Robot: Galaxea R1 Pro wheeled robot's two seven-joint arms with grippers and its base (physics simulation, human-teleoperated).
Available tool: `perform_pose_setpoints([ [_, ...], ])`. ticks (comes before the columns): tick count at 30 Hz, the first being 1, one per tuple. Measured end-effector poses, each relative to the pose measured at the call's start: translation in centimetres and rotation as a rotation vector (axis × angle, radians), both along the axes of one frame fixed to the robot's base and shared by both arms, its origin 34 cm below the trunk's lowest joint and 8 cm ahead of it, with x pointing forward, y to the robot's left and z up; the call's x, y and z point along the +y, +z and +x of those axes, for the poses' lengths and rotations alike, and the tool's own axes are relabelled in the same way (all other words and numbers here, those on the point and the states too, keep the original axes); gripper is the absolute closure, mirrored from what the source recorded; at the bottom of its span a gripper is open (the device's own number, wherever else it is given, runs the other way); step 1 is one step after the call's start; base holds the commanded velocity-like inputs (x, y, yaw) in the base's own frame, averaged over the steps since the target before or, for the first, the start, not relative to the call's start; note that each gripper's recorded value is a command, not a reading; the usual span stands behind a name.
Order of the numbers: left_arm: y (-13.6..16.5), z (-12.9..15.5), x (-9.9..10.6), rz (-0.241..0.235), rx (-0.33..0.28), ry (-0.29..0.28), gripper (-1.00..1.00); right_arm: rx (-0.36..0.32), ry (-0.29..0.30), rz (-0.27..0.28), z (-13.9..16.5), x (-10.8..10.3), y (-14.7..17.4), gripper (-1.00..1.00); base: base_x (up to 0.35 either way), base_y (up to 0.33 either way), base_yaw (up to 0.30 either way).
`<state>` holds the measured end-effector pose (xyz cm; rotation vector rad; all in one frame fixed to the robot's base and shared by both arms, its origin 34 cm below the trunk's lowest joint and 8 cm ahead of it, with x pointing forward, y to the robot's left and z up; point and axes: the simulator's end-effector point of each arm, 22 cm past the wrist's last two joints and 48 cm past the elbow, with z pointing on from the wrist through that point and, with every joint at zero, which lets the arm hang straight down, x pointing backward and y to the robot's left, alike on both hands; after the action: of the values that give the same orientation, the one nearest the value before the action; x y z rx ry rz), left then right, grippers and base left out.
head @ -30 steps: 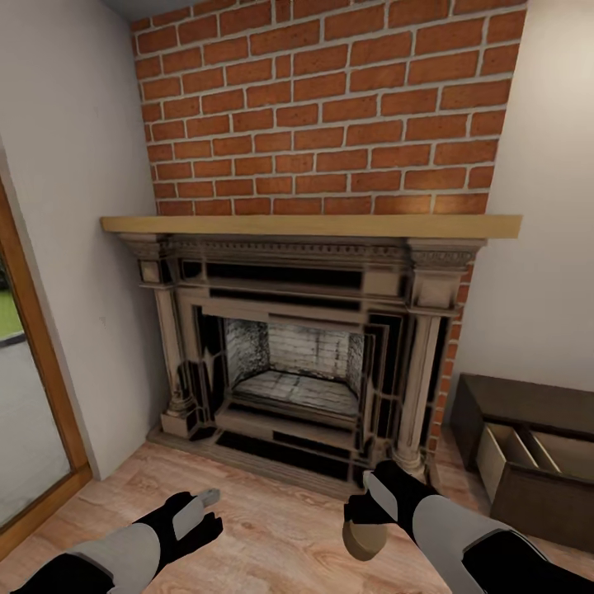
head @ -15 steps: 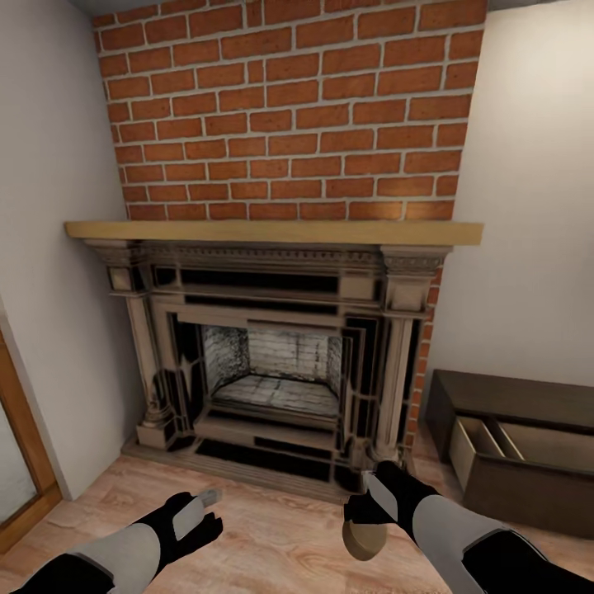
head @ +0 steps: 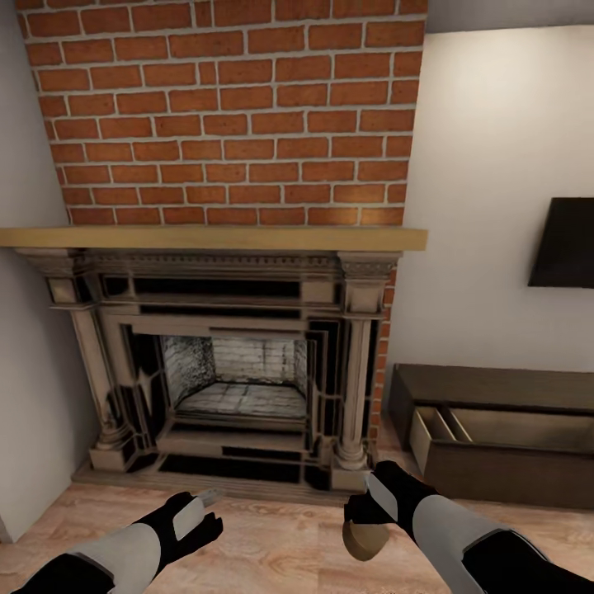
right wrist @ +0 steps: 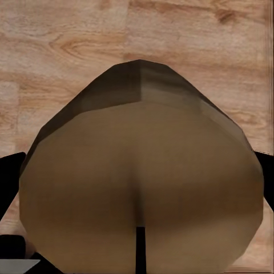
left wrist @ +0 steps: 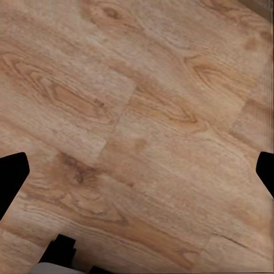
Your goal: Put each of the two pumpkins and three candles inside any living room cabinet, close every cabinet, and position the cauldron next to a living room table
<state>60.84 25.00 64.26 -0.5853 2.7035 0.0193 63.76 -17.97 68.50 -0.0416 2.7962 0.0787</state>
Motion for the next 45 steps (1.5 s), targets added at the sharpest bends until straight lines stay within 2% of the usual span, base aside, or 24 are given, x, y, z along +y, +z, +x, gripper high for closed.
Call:
perform_pose_setpoints([
  [18, 3.4, 0.2, 0.0, 0.000, -0.011, -0.001, -1.00, -0.011, 0.000, 0.000, 0.2, 0.0, 3.4, 1.00, 0.000, 0.000, -0.272],
  [28, 3.9, 0.5, -0.1, -0.002, -0.024, -0.002, -1.00, -0.022, 0.000, 0.000, 0.3, 0.0, 4.0, 1.00, 0.010, -0.008, -0.229],
  [45, 4.0, 0.5, -0.2, -0.005, -0.026, -0.005, -1.00, -0.024, 0.000, -0.003, 0.4, 0.0, 4.1, 1.00, 0.133, -0.274, -0.014],
])
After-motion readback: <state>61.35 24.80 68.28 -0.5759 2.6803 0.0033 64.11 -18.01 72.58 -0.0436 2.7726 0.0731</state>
